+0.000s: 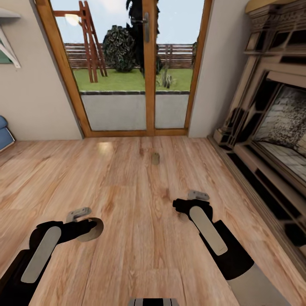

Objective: Place each of the two pumpkins and all three candles from the living room inside a cabinet in the living room (use any cabinet), then make sure every cabinet is closed, and position the cauldron so it is next to a table in the living room.

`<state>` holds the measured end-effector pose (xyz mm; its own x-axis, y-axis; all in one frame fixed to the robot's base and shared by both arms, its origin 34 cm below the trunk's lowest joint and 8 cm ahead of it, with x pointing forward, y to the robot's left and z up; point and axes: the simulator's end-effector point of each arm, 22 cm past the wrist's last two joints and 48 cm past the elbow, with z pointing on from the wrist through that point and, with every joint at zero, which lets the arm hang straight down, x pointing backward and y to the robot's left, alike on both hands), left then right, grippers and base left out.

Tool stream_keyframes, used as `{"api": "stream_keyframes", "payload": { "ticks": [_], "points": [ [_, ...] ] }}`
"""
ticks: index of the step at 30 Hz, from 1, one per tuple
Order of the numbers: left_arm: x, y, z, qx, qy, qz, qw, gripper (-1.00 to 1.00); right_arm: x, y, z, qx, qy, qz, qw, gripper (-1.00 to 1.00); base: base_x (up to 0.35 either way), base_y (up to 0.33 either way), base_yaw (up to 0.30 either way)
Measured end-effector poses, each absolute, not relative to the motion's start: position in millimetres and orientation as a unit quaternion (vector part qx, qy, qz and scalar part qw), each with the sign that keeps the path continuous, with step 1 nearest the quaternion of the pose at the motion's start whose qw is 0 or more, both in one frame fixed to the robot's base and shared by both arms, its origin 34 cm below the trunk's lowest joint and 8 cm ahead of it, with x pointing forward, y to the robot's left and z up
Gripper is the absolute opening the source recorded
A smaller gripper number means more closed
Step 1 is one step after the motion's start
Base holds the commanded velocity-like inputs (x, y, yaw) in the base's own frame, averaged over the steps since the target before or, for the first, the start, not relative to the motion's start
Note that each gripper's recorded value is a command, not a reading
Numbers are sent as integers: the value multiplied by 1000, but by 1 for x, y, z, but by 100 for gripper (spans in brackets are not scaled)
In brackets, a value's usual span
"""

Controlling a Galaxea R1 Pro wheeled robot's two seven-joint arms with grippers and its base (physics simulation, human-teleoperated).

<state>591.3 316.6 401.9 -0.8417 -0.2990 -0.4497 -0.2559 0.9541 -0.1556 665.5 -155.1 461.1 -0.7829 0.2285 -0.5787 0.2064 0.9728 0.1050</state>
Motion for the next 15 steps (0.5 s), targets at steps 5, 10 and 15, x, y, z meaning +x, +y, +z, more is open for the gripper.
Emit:
{"api": "stream_keyframes", "payload": {
  "ticks": [5, 10, 15],
  "points": [
    [591, 316, 402, -145, 959, -45, 241, -100, 664, -161, 457, 122, 945, 10, 303, 100, 256, -189, 0],
    [591, 316, 401, -144, 959, -45, 241, -100, 664, -162, 455, 122, 946, 9, 302, 100, 102, -83, 0],
    [591, 317, 402, -145, 958, -45, 242, -100, 664, -162, 455, 122, 946, 8, 301, 100, 204, -18, 0]
  ]
}}
